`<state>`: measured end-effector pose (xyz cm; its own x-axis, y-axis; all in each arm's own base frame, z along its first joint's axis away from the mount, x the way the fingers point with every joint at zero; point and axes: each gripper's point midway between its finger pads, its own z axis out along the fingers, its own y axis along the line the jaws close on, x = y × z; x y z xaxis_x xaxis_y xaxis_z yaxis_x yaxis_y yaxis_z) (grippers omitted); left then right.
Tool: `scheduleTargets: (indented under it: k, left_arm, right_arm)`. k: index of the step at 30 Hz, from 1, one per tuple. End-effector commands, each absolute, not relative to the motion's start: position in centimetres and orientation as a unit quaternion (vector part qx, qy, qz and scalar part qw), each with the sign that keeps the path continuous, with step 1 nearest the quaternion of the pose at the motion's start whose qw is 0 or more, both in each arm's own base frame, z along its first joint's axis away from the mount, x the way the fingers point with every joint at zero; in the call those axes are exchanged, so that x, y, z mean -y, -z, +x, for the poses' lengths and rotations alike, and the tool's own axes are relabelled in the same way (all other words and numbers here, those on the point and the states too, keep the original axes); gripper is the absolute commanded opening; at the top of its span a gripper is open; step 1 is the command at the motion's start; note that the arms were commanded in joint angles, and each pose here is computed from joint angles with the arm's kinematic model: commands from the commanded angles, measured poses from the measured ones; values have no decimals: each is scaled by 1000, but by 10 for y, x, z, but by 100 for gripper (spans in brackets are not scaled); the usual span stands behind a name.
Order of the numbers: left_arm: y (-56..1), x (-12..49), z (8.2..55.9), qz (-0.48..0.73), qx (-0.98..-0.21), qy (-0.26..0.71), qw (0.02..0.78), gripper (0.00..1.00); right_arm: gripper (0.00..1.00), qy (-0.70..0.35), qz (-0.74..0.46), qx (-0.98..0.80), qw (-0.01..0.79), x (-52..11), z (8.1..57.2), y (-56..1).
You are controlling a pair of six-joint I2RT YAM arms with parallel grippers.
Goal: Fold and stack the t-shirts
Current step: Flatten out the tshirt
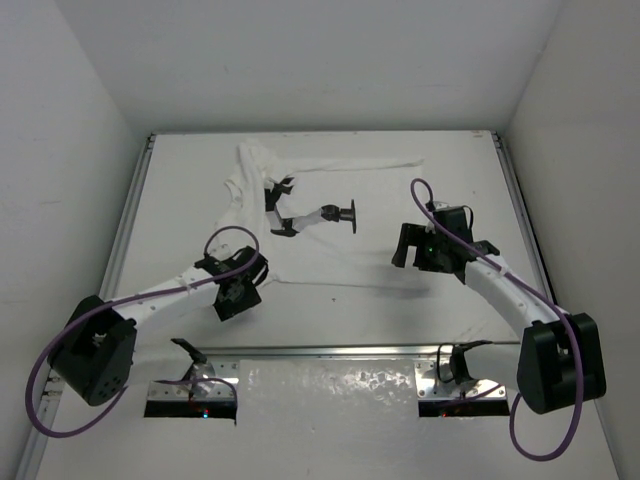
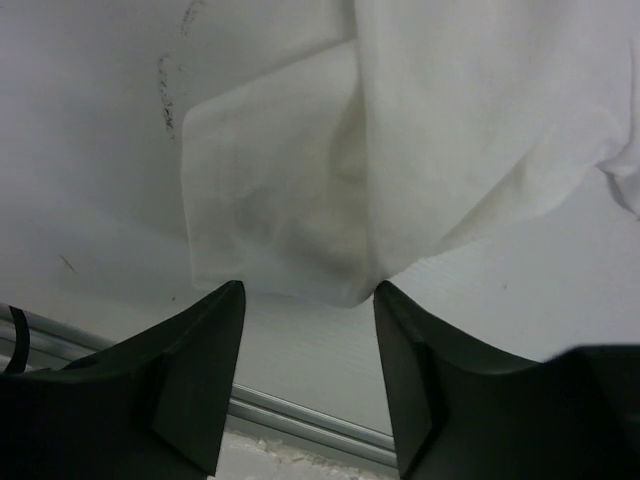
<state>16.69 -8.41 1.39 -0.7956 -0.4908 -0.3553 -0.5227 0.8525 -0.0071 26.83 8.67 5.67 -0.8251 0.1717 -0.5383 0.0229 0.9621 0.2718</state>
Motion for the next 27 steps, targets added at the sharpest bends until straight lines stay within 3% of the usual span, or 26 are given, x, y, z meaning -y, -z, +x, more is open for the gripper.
scheduleTargets:
  k: [1, 7, 8, 10, 15, 16, 18, 20, 27]
  left_arm:
    - [-26, 82, 187, -283, -931, -53, 223, 50]
    - [-43, 80, 219, -282, -918, -67, 272, 35]
    - [-43, 82, 221, -280, -918, -65, 272, 17]
    - [-43, 86, 226, -278, -919, -62, 274, 0]
    - [-45, 84, 231, -278, -918, -58, 276, 0]
    - [-47, 86, 231, -277, -919, -53, 277, 14]
    - [-45, 87, 228, -275, -921, -44, 274, 22]
    - [-40, 83, 222, -274, -921, -46, 273, 1]
    - [-41, 65, 222, -309, -905, -57, 286, 0]
  right_arm:
    - [99, -141, 40, -939, 313, -90, 274, -64]
    - [99, -165, 26, -935, 314, -100, 279, -57]
    - [99, -171, 22, -935, 311, -103, 279, -55]
    - [97, -185, 12, -929, 319, -109, 284, -59]
    - [97, -182, 6, -938, 295, -117, 289, -49]
    - [97, -181, 4, -938, 296, -118, 290, -49]
    - [97, -180, 1, -938, 295, -119, 289, -47]
    - [97, -180, 3, -939, 293, -120, 288, -45]
    - [98, -179, 1, -950, 255, -126, 292, -28]
